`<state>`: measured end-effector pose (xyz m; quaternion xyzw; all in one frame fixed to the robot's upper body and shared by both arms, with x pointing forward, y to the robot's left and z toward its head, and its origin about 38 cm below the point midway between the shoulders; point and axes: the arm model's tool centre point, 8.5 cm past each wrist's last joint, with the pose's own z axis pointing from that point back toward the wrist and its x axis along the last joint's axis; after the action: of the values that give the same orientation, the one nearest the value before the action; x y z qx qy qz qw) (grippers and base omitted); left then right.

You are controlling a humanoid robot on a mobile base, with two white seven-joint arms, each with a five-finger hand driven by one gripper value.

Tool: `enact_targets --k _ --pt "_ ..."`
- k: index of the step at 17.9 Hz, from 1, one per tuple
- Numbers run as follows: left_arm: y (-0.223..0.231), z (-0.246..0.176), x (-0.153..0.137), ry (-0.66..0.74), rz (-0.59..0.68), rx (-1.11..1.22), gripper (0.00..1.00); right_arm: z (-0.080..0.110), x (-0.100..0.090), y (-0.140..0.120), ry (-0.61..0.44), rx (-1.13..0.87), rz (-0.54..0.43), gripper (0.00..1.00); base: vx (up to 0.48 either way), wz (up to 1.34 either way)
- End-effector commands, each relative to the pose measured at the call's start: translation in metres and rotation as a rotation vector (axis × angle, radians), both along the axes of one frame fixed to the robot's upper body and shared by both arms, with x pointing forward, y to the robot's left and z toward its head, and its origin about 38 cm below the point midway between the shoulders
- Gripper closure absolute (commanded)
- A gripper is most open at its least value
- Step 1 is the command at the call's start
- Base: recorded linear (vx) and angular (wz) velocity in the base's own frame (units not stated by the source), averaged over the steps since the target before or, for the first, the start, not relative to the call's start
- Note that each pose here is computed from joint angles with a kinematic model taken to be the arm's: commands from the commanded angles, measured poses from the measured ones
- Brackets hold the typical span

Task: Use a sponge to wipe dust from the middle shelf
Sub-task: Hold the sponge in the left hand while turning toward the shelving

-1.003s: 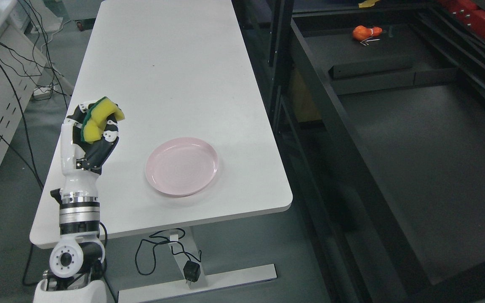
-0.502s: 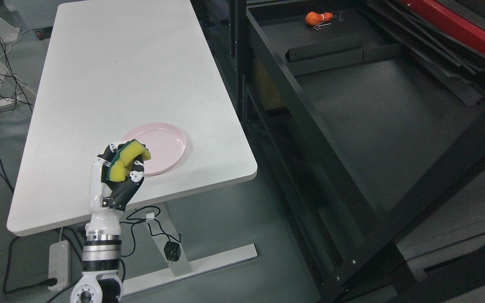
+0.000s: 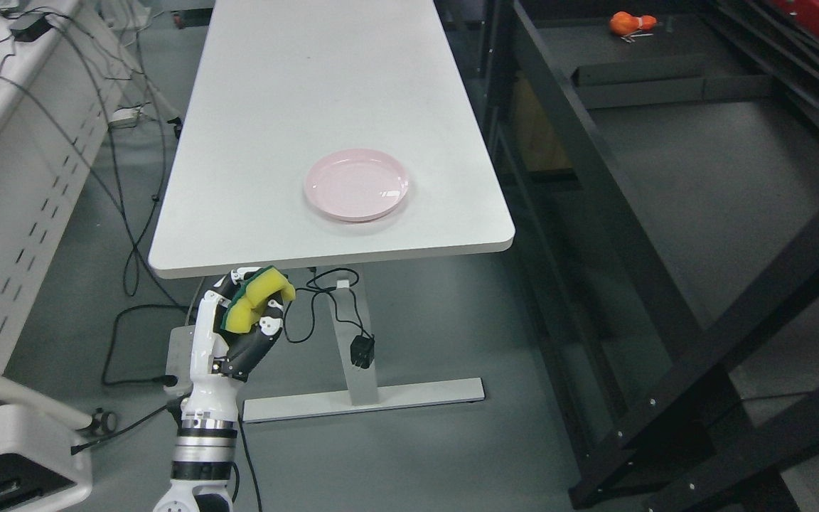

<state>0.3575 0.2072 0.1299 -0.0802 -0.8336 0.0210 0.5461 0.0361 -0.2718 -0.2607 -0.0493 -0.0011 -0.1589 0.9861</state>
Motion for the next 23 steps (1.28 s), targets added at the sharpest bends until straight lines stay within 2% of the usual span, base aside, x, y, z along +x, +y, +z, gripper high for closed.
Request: enact_targets --k 1,8,23 --pt "-0.023 -0.027 -0.014 0.076 -0.075 0.017 1.00 0.001 0.005 -0.013 -0.015 -0.021 -0.001 0.00 -0.196 0.65" --pt "-0.034 -0.028 -0.016 0.080 -0.107 0.017 1.00 0.001 0.005 -0.013 -0.015 -0.021 -0.001 0.00 -0.207 0.30" --pt "-0.051 -0.029 -0.019 0.081 -0.155 0.016 1.00 0.001 0.005 -0.013 -0.015 -0.021 0.001 0.00 -0.182 -0.41"
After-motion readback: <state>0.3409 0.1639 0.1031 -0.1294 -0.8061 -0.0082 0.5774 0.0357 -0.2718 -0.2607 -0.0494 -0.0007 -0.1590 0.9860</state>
